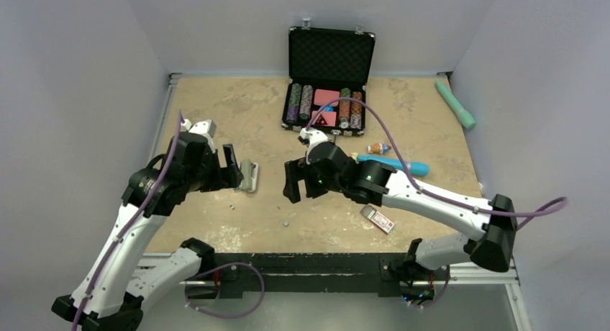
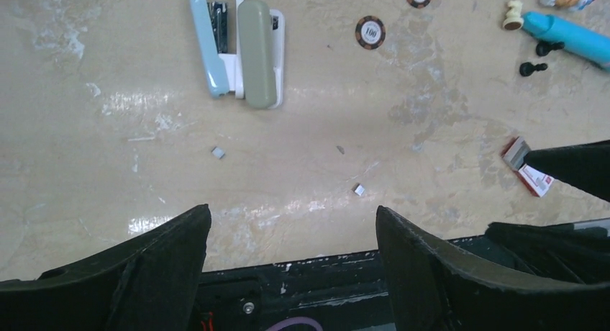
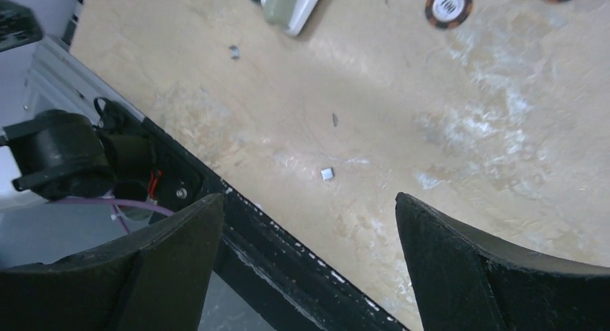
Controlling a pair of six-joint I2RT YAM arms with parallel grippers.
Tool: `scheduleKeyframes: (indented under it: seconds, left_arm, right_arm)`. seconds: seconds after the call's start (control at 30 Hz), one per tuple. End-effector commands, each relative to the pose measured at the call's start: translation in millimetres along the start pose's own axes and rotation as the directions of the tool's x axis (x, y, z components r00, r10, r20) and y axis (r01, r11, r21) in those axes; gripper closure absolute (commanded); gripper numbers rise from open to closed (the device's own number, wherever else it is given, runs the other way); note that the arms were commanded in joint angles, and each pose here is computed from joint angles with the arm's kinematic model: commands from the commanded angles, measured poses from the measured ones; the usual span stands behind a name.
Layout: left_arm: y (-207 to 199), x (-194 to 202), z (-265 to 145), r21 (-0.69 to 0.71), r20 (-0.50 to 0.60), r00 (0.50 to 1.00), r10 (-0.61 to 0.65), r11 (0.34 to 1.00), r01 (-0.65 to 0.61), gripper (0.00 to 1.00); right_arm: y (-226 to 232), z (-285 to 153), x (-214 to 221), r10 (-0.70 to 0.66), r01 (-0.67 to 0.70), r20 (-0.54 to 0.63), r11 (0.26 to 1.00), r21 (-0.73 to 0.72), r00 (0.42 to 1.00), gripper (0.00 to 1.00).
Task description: Unload the staples from the stapler
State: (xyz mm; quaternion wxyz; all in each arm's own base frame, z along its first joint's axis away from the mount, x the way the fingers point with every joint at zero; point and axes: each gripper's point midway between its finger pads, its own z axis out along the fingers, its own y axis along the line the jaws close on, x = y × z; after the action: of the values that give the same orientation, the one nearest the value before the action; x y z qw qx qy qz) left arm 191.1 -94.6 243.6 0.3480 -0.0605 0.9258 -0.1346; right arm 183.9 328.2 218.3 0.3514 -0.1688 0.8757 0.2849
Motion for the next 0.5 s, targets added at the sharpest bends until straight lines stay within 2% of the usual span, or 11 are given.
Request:
scheduleKeyframes:
  seconds: [0.0, 0.13, 0.23, 0.33, 0.4, 0.47]
  left_arm:
    - [20.1, 24.8, -1.5, -0.019, -0.02, 0.997, 0.074, 0.997, -0.074, 0.12]
    - [28.5, 41.1, -2.5, -0.003, -0.017, 0.994, 0.105, 0.994, -0.105, 0.13]
    - [24.9, 41.8, -1.9, 0.015, -0.006, 0.995, 0.098, 0.995, -0.098, 0.13]
    - [21.3, 50.3, 5.2, 0.042, -0.005, 0.997, 0.071, 0.997, -0.071, 0.12]
    - [22.3, 56.9, 7.7, 0.057, 0.006, 0.999, 0.044, 0.997, -0.045, 0.12]
    - [29.2, 54.9, 4.7, 0.033, 0.048, 0.998, 0.028, 0.999, -0.029, 0.12]
  right_arm:
    - [27.9, 9.6, 24.7, 0.086, -0.101, -0.182, 0.992, -0.076, 0.98, 0.08]
    - [40.0, 24.6, 44.3, 0.183, -0.209, -0.31, 0.977, -0.051, 0.933, 0.09]
    - [38.1, 38.6, 62.6, 0.256, -0.262, -0.399, 0.964, 0.042, 0.88, 0.1]
    - [39.1, 52.1, 76.3, 0.331, -0.301, -0.464, 0.943, 0.14, 0.821, 0.15]
    - [53.6, 58.6, 77.0, 0.327, -0.303, -0.476, 0.944, 0.129, 0.816, 0.16]
    - [69.1, 66.0, 66.5, 0.291, -0.282, -0.452, 0.955, 0.089, 0.843, 0.16]
